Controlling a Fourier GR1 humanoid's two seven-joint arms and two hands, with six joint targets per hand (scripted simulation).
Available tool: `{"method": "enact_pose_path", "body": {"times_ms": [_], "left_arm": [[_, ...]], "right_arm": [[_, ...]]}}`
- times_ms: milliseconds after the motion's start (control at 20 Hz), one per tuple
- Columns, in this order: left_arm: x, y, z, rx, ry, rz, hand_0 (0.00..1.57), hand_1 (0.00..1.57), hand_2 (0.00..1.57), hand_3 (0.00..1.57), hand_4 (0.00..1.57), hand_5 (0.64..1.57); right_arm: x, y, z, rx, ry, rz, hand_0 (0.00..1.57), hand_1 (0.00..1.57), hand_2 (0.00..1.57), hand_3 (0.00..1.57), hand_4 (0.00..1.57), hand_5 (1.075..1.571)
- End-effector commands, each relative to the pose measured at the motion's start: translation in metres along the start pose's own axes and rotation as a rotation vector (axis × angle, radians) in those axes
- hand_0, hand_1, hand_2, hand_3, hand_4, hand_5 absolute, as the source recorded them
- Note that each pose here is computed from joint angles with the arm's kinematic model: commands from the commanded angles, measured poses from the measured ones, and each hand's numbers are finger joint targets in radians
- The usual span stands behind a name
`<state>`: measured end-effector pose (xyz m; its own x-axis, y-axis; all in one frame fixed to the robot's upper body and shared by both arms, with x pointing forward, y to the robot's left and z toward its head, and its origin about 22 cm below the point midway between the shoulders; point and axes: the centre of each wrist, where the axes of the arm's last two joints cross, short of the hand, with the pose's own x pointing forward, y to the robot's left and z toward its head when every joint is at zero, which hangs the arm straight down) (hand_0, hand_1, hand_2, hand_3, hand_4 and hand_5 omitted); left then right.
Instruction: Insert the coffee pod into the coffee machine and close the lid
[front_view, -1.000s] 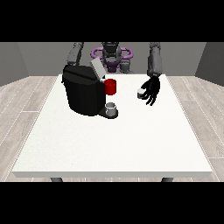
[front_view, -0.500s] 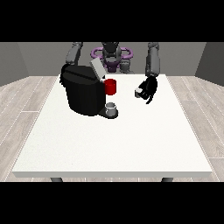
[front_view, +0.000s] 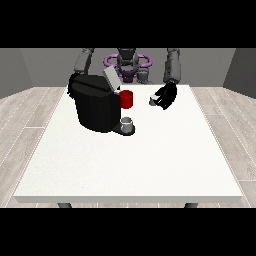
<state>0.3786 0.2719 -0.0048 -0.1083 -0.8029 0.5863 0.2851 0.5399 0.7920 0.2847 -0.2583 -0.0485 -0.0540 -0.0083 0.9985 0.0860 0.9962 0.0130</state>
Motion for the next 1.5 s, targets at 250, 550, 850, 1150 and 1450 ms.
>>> {"method": "enact_pose_path", "body": {"times_ms": [250,550,850,1150,1450], "left_arm": [[0.043,0.019,-0.022,-0.021,-0.064,0.046,1.42,1.42,1.39,1.29,0.60,1.571],[0.068,0.051,-0.034,-0.029,-0.052,0.108,1.45,1.45,1.45,1.39,0.60,1.571],[0.063,0.046,-0.027,-0.030,-0.076,0.065,1.46,1.46,1.47,1.42,0.63,1.571],[0.110,0.063,-0.040,-0.014,-0.105,0.121,1.36,1.36,1.41,1.36,0.66,1.571],[0.144,0.105,-0.048,0.086,-0.123,0.143,1.50,1.50,1.47,1.25,0.62,1.571]], "right_arm": [[-0.020,0.005,0.007,0.008,0.023,0.040,0.00,0.00,0.00,0.00,0.22,1.571],[-0.017,0.005,0.013,0.040,0.069,0.010,0.00,0.00,0.00,0.00,0.34,1.571],[-0.001,-0.020,0.004,0.017,0.053,0.034,0.00,0.00,0.00,0.00,0.23,1.571],[-0.012,-0.032,0.010,0.019,0.054,0.014,0.00,0.00,0.00,0.00,0.19,1.571],[0.005,-0.027,-0.012,0.054,-0.006,-0.010,0.00,0.00,0.00,0.00,0.26,1.571]]}}
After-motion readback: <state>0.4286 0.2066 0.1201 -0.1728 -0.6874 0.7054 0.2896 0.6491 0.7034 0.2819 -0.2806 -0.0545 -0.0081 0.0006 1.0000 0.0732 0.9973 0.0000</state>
